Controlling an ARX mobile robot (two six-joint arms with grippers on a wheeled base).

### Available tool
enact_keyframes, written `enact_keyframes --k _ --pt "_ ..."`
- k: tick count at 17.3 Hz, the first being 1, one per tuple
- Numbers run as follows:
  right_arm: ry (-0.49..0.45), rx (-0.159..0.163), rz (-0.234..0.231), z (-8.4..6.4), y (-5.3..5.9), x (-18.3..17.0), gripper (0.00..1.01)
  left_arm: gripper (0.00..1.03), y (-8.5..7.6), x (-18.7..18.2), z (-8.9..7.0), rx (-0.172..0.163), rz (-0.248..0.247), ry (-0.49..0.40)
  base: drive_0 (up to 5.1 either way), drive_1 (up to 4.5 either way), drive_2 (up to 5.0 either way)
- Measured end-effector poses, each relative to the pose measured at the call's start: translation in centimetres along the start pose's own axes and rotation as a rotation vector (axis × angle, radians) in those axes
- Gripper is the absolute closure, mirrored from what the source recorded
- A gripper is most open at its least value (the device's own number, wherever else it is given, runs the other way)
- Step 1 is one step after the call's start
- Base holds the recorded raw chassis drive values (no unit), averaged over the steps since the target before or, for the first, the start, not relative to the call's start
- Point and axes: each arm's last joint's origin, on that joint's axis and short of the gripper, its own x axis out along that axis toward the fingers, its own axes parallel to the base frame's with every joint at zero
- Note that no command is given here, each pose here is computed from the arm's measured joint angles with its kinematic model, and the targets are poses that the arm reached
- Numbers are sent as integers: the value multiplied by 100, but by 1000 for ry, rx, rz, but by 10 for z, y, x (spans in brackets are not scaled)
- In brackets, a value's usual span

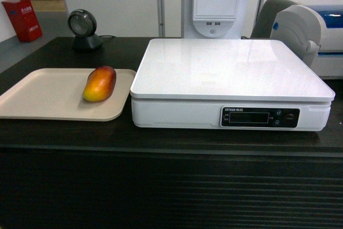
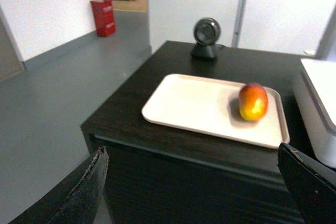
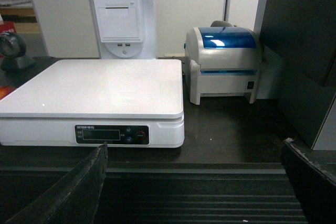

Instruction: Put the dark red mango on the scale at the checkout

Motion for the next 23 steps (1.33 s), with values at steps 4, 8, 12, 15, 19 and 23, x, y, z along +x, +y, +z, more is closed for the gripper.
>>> enact_keyframes --k 4,8,12,15,19,23 --pt "0 0 0 0 0 0 3 5 -3 34 9 -13 -76 -8 0 0 0" --pt "0 0 0 0 0 0 3 5 -14 94 29 -24 -187 -33 0 0 0" --pt "0 0 0 0 0 0 3 5 -47 189 14 6 -327 181 0 0 0" --pt "0 0 0 0 0 0 3 5 -70 245 6 33 -376 275 0 0 0" --pt "0 0 0 0 0 0 3 5 -90 303 -5 82 -415 369 0 0 0" --pt "0 0 0 0 0 0 3 5 -103 341 -10 86 -437 417 0 0 0"
